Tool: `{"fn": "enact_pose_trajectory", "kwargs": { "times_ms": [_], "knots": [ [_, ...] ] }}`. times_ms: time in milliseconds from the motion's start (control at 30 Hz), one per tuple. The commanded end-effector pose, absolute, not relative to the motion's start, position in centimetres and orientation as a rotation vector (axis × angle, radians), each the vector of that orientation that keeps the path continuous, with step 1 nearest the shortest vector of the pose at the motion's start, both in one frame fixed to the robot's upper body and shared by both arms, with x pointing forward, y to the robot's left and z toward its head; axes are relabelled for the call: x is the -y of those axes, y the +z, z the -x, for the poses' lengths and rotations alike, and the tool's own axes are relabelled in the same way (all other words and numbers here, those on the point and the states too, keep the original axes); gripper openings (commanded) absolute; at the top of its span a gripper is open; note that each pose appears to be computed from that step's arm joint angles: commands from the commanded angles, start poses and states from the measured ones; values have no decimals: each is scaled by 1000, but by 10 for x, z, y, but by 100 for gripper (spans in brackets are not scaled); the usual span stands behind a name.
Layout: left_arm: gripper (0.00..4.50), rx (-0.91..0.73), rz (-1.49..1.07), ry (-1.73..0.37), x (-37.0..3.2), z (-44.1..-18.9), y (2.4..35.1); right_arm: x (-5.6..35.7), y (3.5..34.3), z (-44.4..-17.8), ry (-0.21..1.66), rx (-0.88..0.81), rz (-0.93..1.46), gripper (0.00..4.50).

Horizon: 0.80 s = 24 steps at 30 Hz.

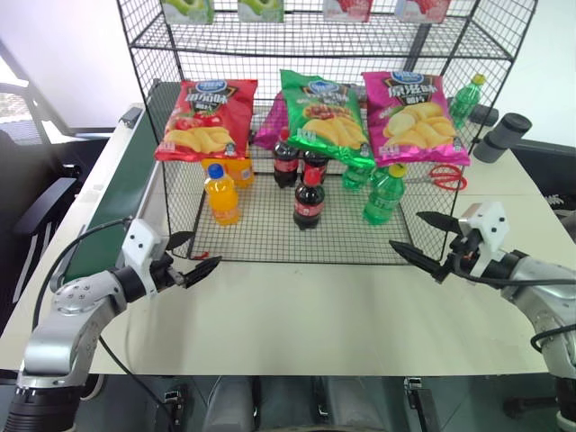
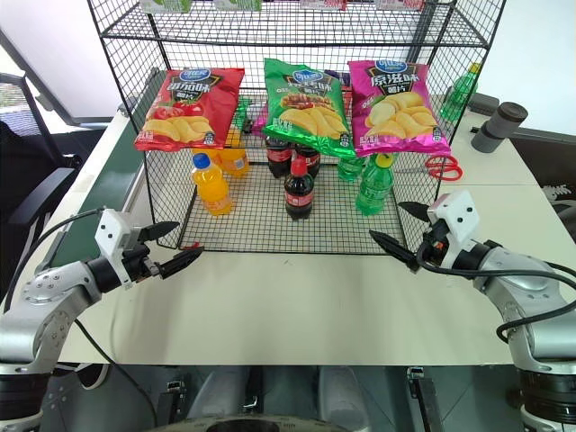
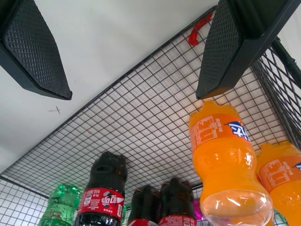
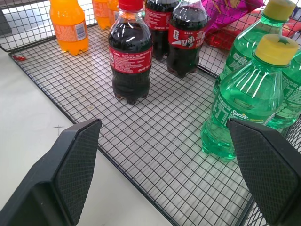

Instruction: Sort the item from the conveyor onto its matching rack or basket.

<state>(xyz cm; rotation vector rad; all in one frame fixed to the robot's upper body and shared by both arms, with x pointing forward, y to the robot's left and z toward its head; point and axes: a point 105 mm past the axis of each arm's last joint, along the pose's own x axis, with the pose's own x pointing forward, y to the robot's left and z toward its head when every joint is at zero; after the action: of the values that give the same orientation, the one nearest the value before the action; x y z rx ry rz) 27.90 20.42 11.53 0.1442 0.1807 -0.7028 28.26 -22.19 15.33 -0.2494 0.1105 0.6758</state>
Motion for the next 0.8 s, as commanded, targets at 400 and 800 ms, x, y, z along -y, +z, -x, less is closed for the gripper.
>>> {"fn": "enact_pose_trajectory", "kwargs": {
  "times_ms": [400,800],
  "knots": [
    [450,-142,-175,-678,-210,-277,124,223,158,-281,699,-69,267,444],
    [450,-139,-177,-657,-211,-276,122,224,154,-281,699,-64,262,444]
  ]
}}
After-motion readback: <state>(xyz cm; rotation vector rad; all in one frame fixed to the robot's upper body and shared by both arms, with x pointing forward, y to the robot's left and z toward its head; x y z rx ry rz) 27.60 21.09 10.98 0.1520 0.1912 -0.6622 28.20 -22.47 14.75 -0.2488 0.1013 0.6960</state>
